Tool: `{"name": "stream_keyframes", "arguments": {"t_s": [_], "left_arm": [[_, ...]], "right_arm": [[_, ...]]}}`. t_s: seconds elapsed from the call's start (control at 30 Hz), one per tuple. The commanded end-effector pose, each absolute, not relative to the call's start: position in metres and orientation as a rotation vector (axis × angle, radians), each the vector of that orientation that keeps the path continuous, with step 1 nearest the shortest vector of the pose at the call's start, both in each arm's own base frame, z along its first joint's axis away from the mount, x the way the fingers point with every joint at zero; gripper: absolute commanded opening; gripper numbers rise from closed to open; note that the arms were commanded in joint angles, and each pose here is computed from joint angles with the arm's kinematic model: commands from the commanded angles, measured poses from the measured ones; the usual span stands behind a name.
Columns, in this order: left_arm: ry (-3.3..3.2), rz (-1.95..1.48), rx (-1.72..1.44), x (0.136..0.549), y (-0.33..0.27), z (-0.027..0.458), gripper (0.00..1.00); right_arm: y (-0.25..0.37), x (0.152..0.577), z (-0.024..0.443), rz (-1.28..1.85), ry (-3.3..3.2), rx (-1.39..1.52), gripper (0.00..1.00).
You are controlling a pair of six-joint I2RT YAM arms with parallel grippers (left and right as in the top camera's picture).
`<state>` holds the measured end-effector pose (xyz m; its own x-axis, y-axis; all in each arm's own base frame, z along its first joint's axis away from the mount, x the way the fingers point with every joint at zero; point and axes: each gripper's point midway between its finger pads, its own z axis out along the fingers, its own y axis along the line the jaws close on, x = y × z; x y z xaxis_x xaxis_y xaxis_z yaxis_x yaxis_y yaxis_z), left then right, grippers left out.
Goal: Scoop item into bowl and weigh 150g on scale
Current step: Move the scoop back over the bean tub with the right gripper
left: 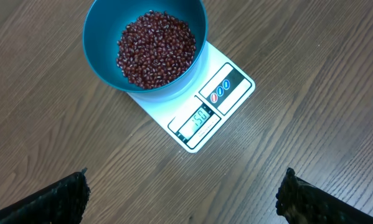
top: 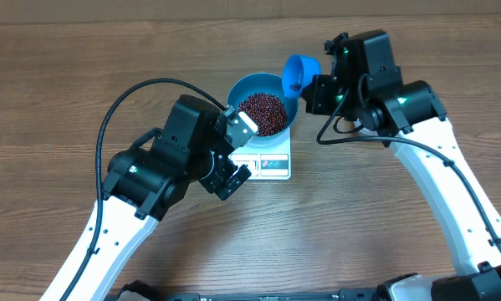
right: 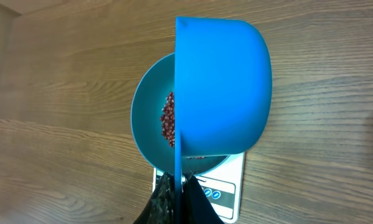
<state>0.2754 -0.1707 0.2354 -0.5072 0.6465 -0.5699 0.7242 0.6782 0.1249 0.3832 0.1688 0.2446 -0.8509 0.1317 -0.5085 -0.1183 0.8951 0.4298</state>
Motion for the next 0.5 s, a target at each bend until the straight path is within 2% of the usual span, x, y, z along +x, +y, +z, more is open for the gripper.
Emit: {"name": "stream_keyframes", "arguments": {"t_s": [0.0,0.47], "left_arm": [[2.265,-0.16,1.052,0.28,-0.17,0.246,1.0],[2.264,-0.16,1.051,0.28,-0.17,0.246,1.0]], "right_arm": [[0.159,0.392,0.259,0.634,2.472,0.05,0.04],[0.069,0.417,0.255,0.449,2.433,0.307,0.04]]}}
